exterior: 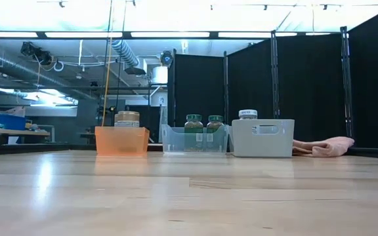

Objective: Sort spices by type
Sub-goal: Return to Home Position

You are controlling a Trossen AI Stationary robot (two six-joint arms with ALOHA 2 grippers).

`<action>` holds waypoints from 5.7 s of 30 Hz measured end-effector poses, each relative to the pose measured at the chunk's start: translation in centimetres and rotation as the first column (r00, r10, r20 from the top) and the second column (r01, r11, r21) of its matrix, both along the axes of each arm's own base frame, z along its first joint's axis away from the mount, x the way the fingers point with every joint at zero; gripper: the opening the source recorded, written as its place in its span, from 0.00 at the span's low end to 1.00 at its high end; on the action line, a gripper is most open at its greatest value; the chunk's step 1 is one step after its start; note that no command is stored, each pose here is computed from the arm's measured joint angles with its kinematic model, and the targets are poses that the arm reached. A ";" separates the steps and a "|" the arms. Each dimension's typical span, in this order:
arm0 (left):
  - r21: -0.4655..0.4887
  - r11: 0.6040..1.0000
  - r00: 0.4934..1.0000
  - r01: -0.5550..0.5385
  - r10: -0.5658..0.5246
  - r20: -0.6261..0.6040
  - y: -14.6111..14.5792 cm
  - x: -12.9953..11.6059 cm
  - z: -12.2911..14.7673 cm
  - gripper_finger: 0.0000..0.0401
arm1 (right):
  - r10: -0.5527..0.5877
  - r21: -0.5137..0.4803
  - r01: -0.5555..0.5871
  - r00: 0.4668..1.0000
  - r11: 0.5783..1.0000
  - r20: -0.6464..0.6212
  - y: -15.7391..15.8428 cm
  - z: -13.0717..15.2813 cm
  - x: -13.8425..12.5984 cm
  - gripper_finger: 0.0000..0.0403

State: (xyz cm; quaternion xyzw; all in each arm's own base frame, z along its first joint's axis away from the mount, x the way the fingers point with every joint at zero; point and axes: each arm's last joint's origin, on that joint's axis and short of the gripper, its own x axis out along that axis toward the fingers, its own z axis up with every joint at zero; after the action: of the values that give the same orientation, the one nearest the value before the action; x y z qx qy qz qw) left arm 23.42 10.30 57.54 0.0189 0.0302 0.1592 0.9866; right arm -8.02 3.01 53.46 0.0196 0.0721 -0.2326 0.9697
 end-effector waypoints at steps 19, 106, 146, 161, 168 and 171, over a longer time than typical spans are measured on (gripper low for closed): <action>0.065 0.987 0.981 -0.147 0.137 0.139 -7.7 -17.9 -0.6 0.86 | 0.153 -0.038 -0.149 0.924 0.988 0.349 3.8 -6.4 -7.6 0.60; -0.274 0.960 0.960 -0.063 0.134 0.248 -7.7 -14.0 -40.0 0.86 | 0.410 0.156 -0.483 0.843 0.862 0.349 -4.4 -36.0 17.6 0.61; -0.321 0.941 0.965 -0.107 0.176 0.193 -7.6 -14.0 -40.6 0.86 | 0.489 0.037 -0.511 0.839 0.859 0.240 -4.3 -36.4 17.7 0.61; -0.321 0.941 0.965 -0.107 0.176 0.194 -7.6 -14.0 -40.6 0.86 | 0.485 0.050 -0.512 0.837 0.857 0.255 -4.3 -36.3 17.7 0.60; -0.321 0.941 0.965 -0.107 0.176 0.194 -7.6 -14.0 -40.6 0.86 | 0.485 0.049 -0.512 0.837 0.858 0.253 -4.3 -36.4 17.7 0.61; -0.321 0.941 0.965 -0.107 0.176 0.194 -7.6 -14.0 -40.6 0.86 | 0.485 0.049 -0.512 0.837 0.858 0.254 -4.3 -36.4 17.7 0.60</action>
State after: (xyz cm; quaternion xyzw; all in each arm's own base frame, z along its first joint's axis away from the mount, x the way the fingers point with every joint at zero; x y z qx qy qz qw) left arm 9.43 2.73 16.93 -0.1550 -0.0536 0.2244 0.9606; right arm 9.63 -1.24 17.11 0.0829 -0.0259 0.0366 0.9956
